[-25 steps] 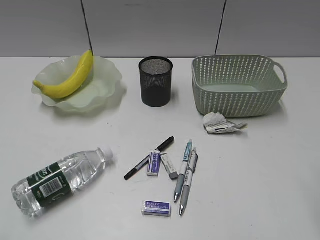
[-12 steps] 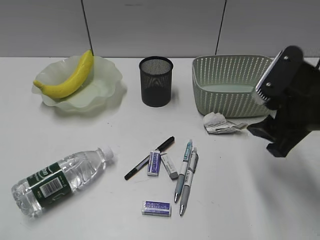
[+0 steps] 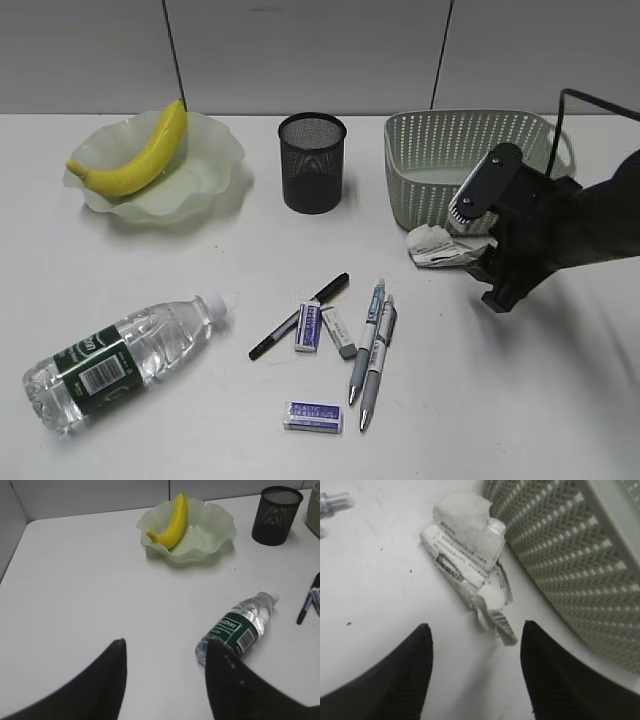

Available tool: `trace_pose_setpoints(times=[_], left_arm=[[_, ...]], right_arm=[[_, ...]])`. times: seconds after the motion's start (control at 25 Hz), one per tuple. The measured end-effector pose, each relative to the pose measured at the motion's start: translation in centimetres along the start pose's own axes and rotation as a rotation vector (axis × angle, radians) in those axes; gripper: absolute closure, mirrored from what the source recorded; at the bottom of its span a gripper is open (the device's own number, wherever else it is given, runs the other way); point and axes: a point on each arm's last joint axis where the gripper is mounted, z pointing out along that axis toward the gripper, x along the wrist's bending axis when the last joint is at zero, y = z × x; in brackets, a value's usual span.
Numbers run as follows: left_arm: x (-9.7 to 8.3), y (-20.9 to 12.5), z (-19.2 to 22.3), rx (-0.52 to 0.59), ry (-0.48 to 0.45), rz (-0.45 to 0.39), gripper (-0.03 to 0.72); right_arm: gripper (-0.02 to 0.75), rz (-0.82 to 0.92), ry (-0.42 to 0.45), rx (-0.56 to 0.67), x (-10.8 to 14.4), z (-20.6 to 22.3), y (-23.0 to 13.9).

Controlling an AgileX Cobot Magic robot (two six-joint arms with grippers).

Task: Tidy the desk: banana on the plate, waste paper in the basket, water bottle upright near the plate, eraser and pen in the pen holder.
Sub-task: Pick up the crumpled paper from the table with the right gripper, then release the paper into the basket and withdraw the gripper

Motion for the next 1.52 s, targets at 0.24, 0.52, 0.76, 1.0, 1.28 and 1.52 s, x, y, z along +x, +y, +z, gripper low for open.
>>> trace_pose_setpoints(times=[0.24, 0.52, 0.76, 1.0, 1.28, 1.52], left_arm=[[0.0, 0.0, 0.0, -0.002, 0.0, 0.0, 0.307], [0.0, 0.0, 0.0, -0.002, 0.0, 0.0, 0.307], [0.0, 0.0, 0.0, -0.002, 0.0, 0.0, 0.307], [0.0, 0.0, 0.0, -0.002, 0.0, 0.0, 0.307], [0.0, 0.0, 0.0, -0.002, 0.0, 0.0, 0.307], [0.0, 0.0, 0.0, -0.002, 0.0, 0.0, 0.307]], right_arm=[[0.293, 0.0, 0.02, 0.013, -0.3, 1.9, 0.7], [0.302, -0.033, 0.071, 0.047, 0.1, 4.0, 0.7], [0.605, -0.054, 0.077, 0.037, 0.4, 4.7, 1.5], [0.726, -0.077, 0.127, 0.03, 1.5, 3.9, 2.4], [0.726, -0.03, 0.116, -0.12, 1.3, -1.9, 6.3], [0.726, 0.147, -0.153, -0.309, -3.0, -5.5, 8.1]])
